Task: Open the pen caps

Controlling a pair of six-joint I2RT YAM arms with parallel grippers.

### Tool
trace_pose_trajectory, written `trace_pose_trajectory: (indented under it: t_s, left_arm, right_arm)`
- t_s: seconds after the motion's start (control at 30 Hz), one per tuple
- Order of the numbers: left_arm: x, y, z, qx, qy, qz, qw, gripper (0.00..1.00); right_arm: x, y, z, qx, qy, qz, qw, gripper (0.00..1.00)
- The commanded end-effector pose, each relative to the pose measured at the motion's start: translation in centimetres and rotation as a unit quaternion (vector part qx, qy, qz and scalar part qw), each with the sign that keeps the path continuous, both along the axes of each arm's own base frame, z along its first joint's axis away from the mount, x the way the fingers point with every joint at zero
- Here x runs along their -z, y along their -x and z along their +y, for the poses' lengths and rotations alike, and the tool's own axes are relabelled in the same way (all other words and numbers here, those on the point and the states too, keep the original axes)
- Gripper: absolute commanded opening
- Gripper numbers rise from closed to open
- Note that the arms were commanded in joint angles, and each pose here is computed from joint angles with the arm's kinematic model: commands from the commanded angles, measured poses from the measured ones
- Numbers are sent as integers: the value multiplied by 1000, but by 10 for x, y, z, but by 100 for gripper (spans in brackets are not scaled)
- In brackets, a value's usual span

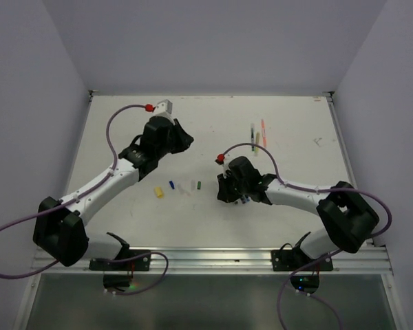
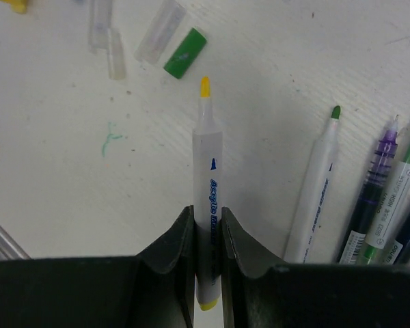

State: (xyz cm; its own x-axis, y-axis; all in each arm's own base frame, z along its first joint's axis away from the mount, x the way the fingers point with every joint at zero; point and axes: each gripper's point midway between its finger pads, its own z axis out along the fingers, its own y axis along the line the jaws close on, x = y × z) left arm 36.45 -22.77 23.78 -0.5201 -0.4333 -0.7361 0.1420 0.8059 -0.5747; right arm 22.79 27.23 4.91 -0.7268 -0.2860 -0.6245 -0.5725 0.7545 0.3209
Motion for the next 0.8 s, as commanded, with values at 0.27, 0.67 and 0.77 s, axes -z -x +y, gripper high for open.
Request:
trace_pose_trajectory:
  t_s: [0.27, 0.67, 0.77]
  left_arm:
    - [119, 61, -40, 74, -140, 208, 965, 0]
    - [174, 73, -66, 100, -200, 273, 936, 4]
    - [184, 75, -66, 101, -208, 282, 931, 7]
  right_arm:
    - [33, -16, -33, 110, 118, 27, 987, 0]
    - [34, -21, -53, 165, 153, 21, 974, 13]
    - [30, -22, -50, 165, 142, 17, 976, 20]
